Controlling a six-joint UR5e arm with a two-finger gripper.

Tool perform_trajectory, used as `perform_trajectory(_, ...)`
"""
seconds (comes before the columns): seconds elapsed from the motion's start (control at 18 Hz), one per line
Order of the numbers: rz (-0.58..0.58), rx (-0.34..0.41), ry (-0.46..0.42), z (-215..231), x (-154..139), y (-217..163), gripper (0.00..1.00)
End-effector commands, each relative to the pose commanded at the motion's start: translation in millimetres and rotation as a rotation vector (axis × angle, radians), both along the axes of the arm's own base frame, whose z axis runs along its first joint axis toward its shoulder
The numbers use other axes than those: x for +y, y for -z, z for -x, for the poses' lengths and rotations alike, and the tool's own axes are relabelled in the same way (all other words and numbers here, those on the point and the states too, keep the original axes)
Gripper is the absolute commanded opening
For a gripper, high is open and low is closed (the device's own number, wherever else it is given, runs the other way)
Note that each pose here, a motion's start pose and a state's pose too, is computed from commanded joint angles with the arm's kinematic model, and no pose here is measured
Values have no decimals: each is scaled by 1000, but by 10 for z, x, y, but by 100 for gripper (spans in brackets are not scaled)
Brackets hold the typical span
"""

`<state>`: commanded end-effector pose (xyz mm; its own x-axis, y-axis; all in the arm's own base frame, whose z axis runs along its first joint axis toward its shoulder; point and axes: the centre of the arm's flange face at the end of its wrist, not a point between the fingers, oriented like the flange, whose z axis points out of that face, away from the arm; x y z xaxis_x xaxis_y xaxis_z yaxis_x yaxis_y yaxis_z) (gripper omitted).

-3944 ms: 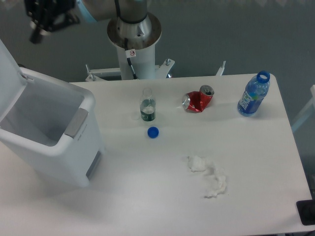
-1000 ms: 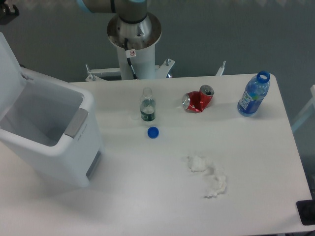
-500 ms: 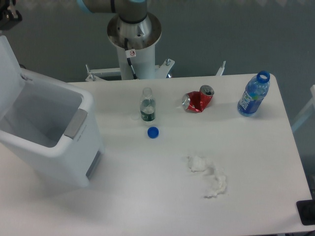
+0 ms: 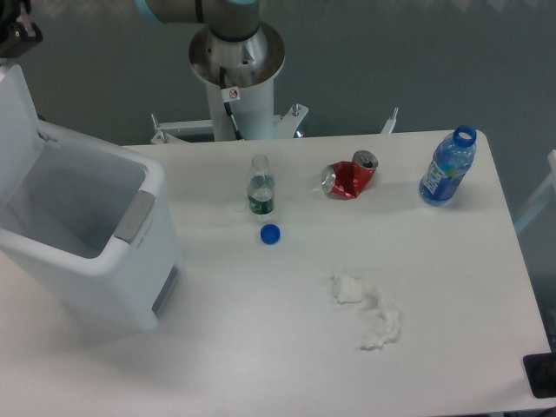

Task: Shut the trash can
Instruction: 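Move the gripper above and behind the open trash can lid, then push the open lid down onto the trash can with the gripper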

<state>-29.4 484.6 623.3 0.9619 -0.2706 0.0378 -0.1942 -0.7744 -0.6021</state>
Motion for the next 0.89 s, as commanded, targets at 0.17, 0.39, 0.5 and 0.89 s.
perform_trajectory(0.17,2,-3,-19,94,7,13,0)
perform_trajectory(0.39,0,-4,-43,205,12,19,0)
perform_trajectory(0.5,0,-6,-57,261,14,28,0)
perform_trajectory(0.89,39,-27,-100,559,155,248,0)
